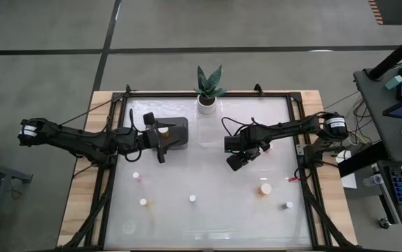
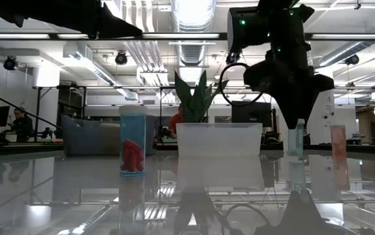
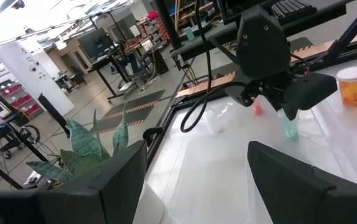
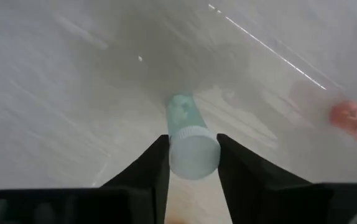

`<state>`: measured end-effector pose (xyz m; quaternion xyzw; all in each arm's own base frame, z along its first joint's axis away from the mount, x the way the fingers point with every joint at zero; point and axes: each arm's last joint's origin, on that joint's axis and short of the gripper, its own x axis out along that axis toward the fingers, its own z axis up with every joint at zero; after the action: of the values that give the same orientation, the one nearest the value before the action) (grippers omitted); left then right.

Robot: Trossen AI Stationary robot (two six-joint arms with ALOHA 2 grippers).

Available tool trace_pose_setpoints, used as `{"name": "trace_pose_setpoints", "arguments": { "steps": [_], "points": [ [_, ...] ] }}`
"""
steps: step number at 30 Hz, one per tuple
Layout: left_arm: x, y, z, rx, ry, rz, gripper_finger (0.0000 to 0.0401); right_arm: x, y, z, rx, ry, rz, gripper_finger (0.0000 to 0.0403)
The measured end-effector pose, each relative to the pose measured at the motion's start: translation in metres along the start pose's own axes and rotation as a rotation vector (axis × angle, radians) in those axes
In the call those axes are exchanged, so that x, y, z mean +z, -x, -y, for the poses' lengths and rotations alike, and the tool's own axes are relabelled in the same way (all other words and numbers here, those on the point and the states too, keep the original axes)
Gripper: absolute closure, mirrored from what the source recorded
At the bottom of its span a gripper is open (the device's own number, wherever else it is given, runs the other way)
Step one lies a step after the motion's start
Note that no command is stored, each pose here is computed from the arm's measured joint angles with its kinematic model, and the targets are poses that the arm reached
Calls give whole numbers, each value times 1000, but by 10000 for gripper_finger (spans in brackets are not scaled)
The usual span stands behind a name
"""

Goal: Pick and place medicine bottles into bin by pill shape (circle, oval)
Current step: Put the green tablet bottle into the transparent bin

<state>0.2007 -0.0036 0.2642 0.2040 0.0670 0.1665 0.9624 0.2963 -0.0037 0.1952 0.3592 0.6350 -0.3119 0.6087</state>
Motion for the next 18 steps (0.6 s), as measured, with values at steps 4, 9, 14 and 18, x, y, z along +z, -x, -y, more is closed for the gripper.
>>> {"name": "trace_pose_setpoints", "arguments": {
  "steps": [4,9,14,18],
  "points": [
    [-1,1,-1,21,-3,-14,138,-1,3,1,-1,-1,-11,280],
    [-1,1,-2,44,-2,-21,138,0,21,-3,-1,-15,-14,288],
    [-1,1,-2,44,-6,-21,138,4,50,-14,60,-2,29,290],
    [-1,2,-2,45,-9,-18,138,10,69,-23,103,14,100,287]
  ]
}}
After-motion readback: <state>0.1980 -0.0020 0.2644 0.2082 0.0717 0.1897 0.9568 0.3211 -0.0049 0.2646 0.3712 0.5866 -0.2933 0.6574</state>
